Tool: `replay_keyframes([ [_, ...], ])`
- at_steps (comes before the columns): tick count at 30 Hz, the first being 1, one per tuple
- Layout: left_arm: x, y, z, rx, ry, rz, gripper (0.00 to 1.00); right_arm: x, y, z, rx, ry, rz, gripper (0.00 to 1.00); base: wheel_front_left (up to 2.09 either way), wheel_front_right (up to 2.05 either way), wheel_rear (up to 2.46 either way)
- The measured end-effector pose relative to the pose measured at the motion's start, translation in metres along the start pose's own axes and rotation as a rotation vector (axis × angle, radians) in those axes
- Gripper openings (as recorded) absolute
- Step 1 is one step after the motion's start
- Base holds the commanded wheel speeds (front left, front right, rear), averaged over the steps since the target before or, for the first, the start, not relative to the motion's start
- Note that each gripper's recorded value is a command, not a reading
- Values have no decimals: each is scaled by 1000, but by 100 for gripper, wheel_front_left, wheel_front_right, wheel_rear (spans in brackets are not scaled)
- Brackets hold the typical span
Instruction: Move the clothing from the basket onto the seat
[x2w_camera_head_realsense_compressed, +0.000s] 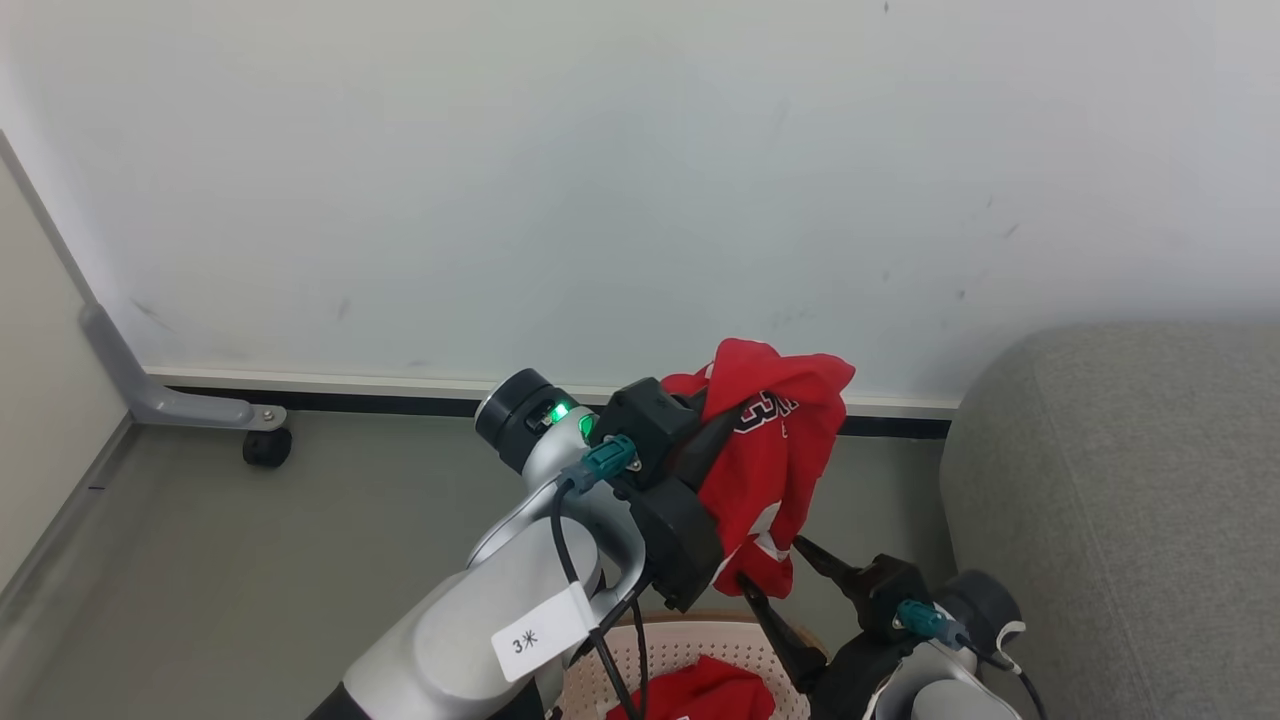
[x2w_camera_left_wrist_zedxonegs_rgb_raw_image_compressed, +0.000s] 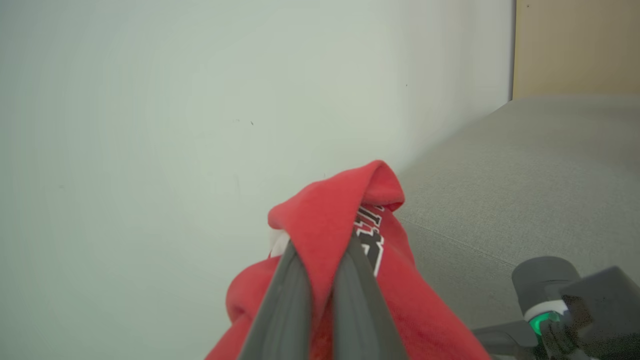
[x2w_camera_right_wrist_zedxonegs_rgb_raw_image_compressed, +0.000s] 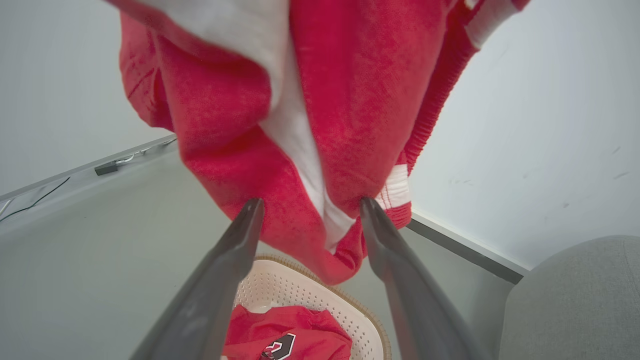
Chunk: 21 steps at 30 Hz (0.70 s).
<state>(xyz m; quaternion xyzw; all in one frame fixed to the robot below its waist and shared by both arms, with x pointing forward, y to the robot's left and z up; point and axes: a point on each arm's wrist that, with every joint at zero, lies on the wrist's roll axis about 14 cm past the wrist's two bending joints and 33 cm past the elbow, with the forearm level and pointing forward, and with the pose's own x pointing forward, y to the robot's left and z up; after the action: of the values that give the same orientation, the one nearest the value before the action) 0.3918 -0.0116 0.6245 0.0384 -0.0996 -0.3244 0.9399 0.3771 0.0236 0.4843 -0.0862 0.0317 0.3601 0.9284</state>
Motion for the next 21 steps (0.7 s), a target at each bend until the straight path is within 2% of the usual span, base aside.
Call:
replay_keyframes([
  [12,-3,1,4,-6,4,11,0,15,-3,4,-7,25,20,99,0,0,0],
  [13,-3,2,4,-10,5,15,0,16,-3,4,-6,24,22,60,0,0,0],
  [14,-3,3,3,-19,6,20,0,17,-3,6,-4,21,25,37,0,0,0],
  [15,-3,4,2,-28,9,24,0,18,-2,8,-1,16,29,28,0,0,0],
  [16,-3,5,1,-33,13,28,0,19,0,9,7,12,33,4,0,0,0],
  [17,-4,7,-1,-34,20,32,0,20,0,10,20,9,34,0,0,0,0],
  [20,-4,15,-5,-42,31,62,0,21,0,13,36,-2,33,0,0,0,0],
  [21,-4,17,-7,-43,36,72,3,21,-1,15,40,-6,30,0,0,0,0],
])
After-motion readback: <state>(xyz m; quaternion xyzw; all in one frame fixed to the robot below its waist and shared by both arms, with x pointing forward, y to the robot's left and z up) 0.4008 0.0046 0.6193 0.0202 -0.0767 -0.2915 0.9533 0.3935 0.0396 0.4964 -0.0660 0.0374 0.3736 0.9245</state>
